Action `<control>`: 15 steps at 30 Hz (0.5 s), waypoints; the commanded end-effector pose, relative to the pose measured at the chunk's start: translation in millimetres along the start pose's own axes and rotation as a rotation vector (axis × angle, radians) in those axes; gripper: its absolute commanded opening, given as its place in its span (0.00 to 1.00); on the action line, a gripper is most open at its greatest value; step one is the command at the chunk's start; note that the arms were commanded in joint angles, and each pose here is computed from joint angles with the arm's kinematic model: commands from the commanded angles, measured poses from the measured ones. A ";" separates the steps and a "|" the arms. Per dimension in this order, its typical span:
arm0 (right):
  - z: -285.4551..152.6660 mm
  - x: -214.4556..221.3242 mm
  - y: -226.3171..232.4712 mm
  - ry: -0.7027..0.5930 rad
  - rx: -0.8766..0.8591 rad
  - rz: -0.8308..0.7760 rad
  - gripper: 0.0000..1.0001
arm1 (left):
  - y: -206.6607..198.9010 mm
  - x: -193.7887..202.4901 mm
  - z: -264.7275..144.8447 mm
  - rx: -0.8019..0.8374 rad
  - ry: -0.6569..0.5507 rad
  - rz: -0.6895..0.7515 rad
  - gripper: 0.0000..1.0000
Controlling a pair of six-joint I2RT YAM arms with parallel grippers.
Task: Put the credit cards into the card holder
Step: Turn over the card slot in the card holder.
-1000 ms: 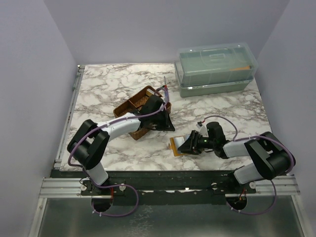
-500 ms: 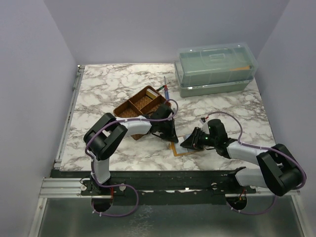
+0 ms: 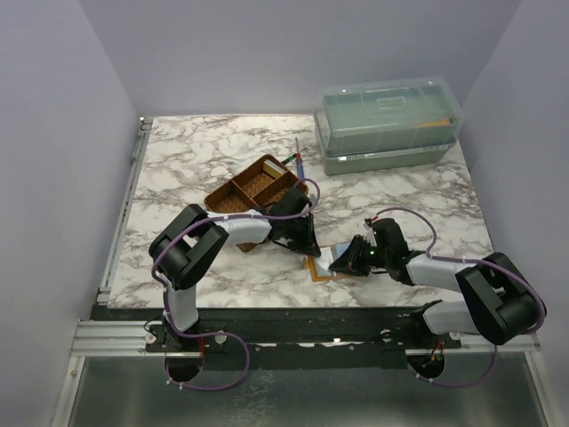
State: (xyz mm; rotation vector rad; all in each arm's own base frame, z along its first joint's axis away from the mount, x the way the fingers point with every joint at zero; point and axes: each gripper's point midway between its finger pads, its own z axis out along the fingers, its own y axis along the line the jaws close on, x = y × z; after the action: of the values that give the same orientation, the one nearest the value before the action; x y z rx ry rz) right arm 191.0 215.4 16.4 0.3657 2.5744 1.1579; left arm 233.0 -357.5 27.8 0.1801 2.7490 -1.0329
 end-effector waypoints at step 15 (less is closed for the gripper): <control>10.7 26.7 12.8 0.102 -0.074 -0.034 0.24 | 10.0 -1.6 -4.9 -0.059 -0.004 0.024 0.00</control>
State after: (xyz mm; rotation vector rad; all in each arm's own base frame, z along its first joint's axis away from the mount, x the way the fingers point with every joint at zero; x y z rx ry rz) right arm 185.8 225.8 20.4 0.2882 2.5927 1.1855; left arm 233.4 -355.9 29.0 0.1963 2.7499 -1.0173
